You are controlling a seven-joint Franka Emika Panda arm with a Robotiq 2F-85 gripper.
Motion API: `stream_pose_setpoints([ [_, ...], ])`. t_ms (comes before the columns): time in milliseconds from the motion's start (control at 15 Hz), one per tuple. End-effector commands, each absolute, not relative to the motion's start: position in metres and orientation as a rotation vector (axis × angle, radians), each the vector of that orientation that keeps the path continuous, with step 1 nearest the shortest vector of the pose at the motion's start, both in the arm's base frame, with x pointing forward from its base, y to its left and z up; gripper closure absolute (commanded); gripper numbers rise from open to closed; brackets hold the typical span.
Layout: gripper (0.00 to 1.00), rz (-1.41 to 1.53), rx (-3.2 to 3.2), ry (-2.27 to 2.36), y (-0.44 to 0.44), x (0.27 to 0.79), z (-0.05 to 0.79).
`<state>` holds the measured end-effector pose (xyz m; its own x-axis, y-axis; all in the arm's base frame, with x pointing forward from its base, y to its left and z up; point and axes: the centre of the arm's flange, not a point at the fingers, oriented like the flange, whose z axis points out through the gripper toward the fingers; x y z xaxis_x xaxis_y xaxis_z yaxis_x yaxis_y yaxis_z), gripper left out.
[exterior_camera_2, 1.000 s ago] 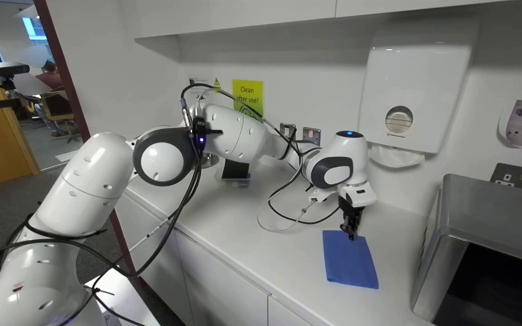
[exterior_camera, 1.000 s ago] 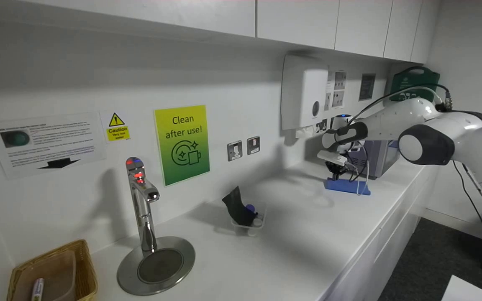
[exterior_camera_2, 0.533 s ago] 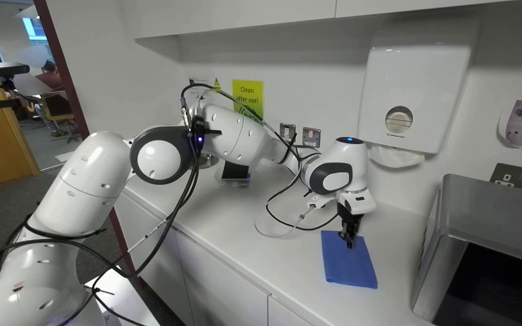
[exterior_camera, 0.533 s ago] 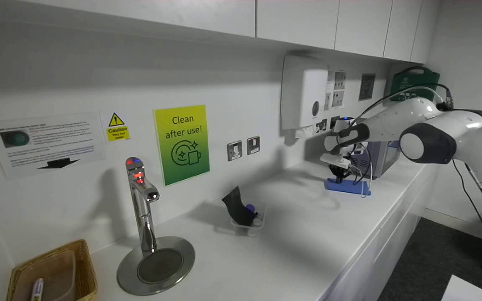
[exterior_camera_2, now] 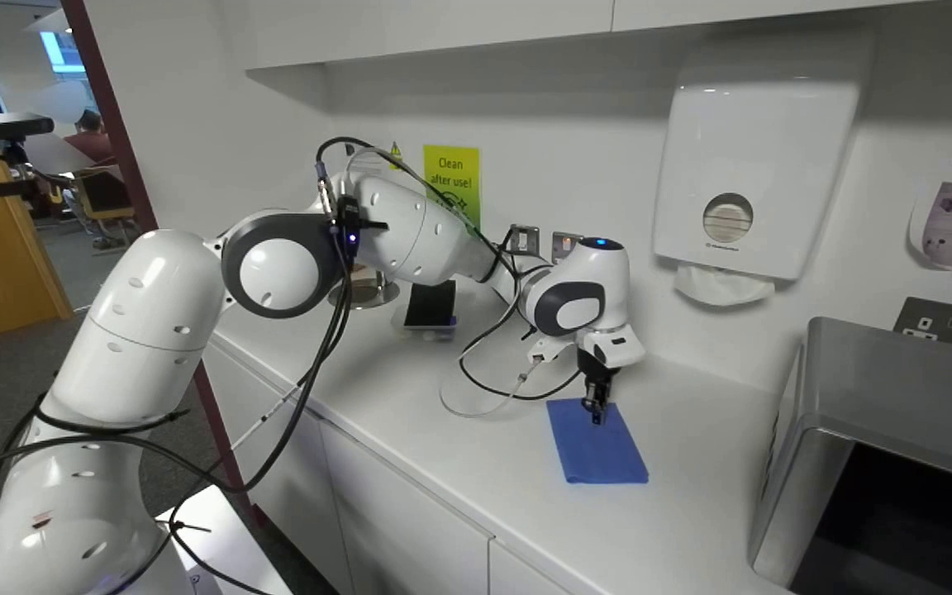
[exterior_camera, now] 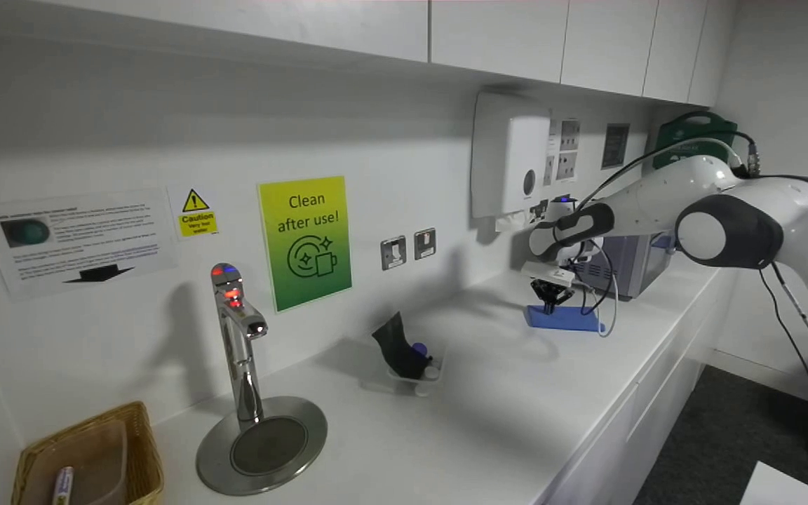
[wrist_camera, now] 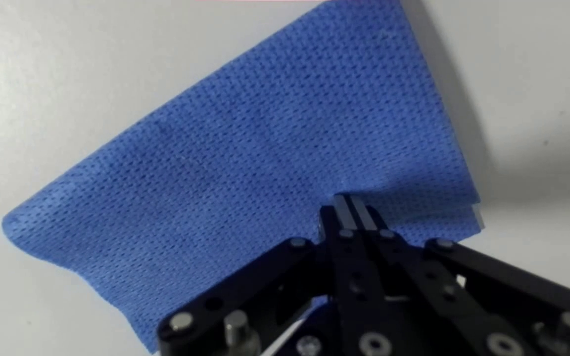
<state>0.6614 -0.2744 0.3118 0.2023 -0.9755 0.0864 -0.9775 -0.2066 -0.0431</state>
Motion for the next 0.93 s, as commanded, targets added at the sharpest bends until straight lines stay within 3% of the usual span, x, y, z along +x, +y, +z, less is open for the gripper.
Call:
stream_pose_setpoints([
  [0,1.0,0.12,2.504,-1.897,-0.236,0.643,0.311],
  [867,1.0,0.144,2.61,-1.678,-0.134,0.687,0.31],
])
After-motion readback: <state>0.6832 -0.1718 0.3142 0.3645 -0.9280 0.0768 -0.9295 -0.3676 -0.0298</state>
